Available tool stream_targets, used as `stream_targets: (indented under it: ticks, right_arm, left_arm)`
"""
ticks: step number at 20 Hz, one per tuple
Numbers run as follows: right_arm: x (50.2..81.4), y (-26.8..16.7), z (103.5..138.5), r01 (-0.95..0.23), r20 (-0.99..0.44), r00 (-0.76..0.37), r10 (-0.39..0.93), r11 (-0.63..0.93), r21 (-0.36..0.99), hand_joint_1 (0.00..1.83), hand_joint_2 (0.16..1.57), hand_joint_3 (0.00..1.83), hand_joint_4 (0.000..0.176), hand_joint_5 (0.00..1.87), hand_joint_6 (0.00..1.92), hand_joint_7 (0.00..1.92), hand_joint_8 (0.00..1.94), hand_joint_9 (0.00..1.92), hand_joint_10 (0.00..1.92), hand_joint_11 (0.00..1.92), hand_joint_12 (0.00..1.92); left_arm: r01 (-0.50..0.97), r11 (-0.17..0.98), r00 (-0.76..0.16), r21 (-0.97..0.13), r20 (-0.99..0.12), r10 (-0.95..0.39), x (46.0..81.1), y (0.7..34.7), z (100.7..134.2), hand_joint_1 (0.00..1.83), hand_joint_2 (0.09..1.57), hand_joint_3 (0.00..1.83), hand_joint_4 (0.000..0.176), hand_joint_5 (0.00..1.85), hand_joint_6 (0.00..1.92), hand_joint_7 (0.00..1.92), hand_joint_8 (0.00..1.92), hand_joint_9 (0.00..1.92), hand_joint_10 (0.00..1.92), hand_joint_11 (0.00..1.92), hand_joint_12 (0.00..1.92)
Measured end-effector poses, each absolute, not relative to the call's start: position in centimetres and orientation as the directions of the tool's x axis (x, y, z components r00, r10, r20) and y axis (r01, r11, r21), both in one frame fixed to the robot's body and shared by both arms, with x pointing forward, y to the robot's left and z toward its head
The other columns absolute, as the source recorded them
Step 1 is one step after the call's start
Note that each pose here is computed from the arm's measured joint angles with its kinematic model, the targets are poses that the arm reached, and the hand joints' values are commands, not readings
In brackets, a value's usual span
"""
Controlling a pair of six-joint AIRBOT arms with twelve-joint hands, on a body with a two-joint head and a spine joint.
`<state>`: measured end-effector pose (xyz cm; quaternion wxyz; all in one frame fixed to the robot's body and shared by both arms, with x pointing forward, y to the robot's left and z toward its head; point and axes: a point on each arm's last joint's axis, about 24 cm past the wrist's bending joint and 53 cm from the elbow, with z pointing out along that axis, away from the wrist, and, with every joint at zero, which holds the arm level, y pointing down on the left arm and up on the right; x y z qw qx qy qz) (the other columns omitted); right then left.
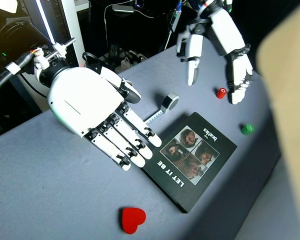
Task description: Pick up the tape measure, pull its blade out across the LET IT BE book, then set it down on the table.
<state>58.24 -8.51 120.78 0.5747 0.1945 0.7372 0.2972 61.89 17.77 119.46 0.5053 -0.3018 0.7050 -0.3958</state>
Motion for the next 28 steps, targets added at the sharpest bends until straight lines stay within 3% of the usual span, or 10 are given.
stream_targets:
  ticks: [3, 8, 14, 28]
  right_arm:
    - [58.3, -8.5, 120.8, -0.054, -0.732, -0.263, 0.629, 0.748, 0.662, 0.20, 1.13, 0.00, 0.058, 0.28, 0.01, 0.31, 0.00, 0.27, 0.01, 0.00, 1.04]
    - [58.2, -8.5, 120.7, -0.056, -0.735, -0.262, 0.625, 0.750, 0.659, 0.20, 1.13, 0.00, 0.026, 0.30, 0.01, 0.34, 0.01, 0.29, 0.01, 0.00, 1.07]
    - [58.1, -8.5, 120.6, -0.055, -0.733, -0.266, 0.627, 0.749, 0.660, 0.20, 1.14, 0.00, 0.023, 0.32, 0.02, 0.35, 0.01, 0.31, 0.01, 0.00, 1.07]
    - [58.0, -8.3, 120.6, -0.060, -0.731, -0.271, 0.626, 0.747, 0.662, 0.20, 1.16, 0.00, 0.012, 0.34, 0.01, 0.36, 0.00, 0.30, 0.00, 0.00, 1.00]
  left_arm:
    - [-0.015, 0.470, -0.401, -0.883, -0.425, -0.812, 60.4, 17.6, 117.5, 0.97, 1.11, 0.00, 0.000, 0.68, 0.00, 0.73, 0.01, 0.59, 0.01, 0.25, 0.72]
    - [-0.006, 0.470, -0.474, -0.882, -0.411, -0.778, 58.4, 18.3, 114.5, 0.98, 1.13, 0.01, 0.000, 0.68, 0.00, 0.74, 0.01, 0.63, 0.01, 0.29, 0.73]
    - [0.047, 0.461, -0.534, -0.886, -0.412, -0.738, 57.1, 17.7, 112.2, 0.97, 1.16, 0.01, 0.000, 0.68, 0.00, 0.70, 0.00, 0.65, 0.01, 0.31, 0.74]
    - [0.045, 0.535, -0.553, -0.843, -0.468, -0.690, 56.6, 19.5, 107.3, 1.03, 1.18, 0.00, 0.000, 0.68, 0.00, 0.73, 0.00, 0.68, 0.01, 0.33, 0.74]
